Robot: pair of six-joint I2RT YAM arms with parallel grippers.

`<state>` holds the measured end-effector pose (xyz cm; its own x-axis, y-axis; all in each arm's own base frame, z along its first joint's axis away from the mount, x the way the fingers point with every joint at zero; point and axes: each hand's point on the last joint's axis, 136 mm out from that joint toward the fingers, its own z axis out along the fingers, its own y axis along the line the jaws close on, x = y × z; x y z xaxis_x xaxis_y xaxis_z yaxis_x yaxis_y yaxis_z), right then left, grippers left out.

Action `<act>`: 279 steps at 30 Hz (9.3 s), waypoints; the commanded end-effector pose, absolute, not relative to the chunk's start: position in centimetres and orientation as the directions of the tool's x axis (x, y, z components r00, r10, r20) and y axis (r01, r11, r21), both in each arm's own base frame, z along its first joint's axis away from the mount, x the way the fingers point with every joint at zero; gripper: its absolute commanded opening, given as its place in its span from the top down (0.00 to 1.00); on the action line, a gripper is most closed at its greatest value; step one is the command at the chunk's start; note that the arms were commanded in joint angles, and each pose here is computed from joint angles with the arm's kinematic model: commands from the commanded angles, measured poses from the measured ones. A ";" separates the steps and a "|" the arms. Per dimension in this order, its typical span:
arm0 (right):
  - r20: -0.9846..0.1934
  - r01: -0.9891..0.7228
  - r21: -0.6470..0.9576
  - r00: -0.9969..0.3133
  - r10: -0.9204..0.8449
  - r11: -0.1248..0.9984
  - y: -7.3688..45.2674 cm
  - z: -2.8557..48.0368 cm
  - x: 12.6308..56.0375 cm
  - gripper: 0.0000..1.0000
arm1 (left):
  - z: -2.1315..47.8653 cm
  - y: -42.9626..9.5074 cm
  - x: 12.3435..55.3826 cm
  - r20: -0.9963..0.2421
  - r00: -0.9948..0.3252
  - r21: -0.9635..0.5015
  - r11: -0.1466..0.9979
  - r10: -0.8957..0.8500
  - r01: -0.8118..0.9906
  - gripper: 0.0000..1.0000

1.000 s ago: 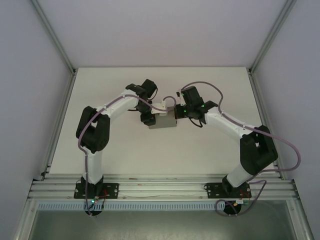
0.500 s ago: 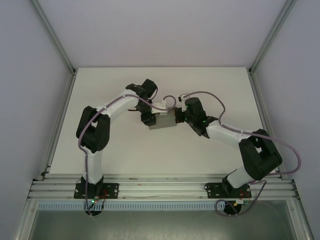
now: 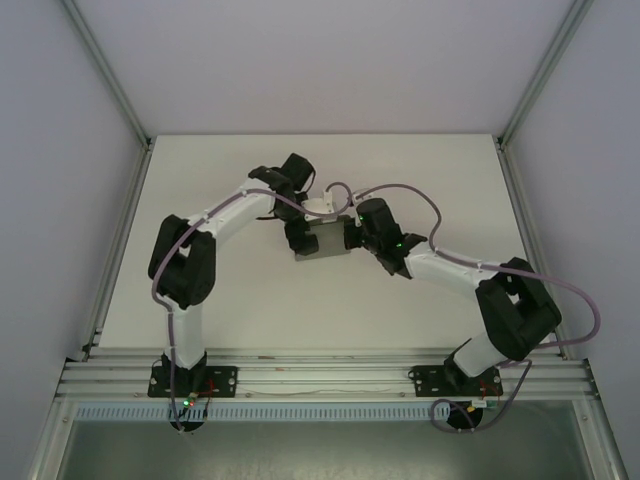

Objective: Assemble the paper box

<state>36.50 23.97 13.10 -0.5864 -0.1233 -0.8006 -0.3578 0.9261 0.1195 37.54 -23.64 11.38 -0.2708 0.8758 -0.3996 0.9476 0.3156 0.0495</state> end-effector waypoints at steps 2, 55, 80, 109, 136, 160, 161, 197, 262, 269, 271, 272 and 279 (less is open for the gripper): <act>-0.691 -0.263 0.052 -0.706 -0.156 0.963 21.6 8.9 35.1 1.00 | 16.4 -23.1 38.1 -0.495 -0.309 0.159 0.435 0.812 0.886 0.00; -0.630 -0.293 -0.052 -0.732 -0.259 0.955 23.3 9.4 33.7 1.00 | 14.0 -17.7 39.2 -0.533 -0.794 0.009 0.940 0.293 0.340 1.00; -0.648 -0.258 -0.198 -0.689 -0.324 0.946 22.8 9.4 32.2 1.00 | 13.9 -19.5 33.8 -0.167 -0.985 -0.490 0.870 -0.036 0.051 1.00; -0.783 -0.159 -0.125 -0.590 -0.196 0.979 23.0 9.4 33.0 1.00 | 5.8 -19.4 29.9 -0.364 -0.931 -0.198 0.979 -0.033 0.043 1.00; -0.834 -0.242 0.129 -0.551 -0.027 0.962 23.1 15.9 29.1 0.18 | 7.3 -20.9 28.9 -0.603 -0.791 -0.066 0.981 0.106 0.182 1.00; -0.713 -0.036 0.190 -0.692 0.113 0.981 19.1 9.5 30.5 0.21 | 11.4 -22.4 29.1 -0.676 -0.722 -0.095 0.955 0.145 0.281 0.77; -0.710 -0.032 0.192 -0.695 0.116 0.981 19.0 9.2 30.4 0.21 | 12.0 -22.6 29.0 -0.683 -0.715 -0.100 0.949 0.153 0.299 0.72; -0.627 0.006 0.226 -0.764 0.150 0.974 18.2 4.1 28.1 0.51 | 6.0 -20.9 28.2 -0.382 -0.915 -0.538 0.837 -0.133 0.103 0.54; -0.099 -0.981 -0.188 0.070 -0.993 -0.051 26.6 8.1 30.4 0.32 | 13.6 0.4 36.2 -0.652 -0.599 -0.285 0.883 -0.464 -0.374 0.00; -0.051 -0.924 -0.380 -0.026 -0.998 0.044 26.6 7.1 34.4 0.57 | 14.1 0.8 35.8 -0.667 -0.589 -0.270 0.885 -0.456 -0.379 0.00; -0.037 -0.875 -0.480 -0.058 -0.998 0.069 26.3 7.3 36.4 0.58 | 14.2 0.8 35.8 -0.669 -0.587 -0.273 0.885 -0.456 -0.377 0.00; -0.029 -0.849 -0.523 -0.071 -0.997 0.075 26.1 7.5 37.2 0.58 | 14.1 0.8 35.7 -0.669 -0.587 -0.270 0.885 -0.455 -0.379 0.00; 0.007 -0.696 -0.714 -0.109 -0.994 0.071 25.9 7.9 41.5 0.56 | 14.3 0.9 35.4 -0.673 -0.580 -0.271 0.883 -0.459 -0.384 0.00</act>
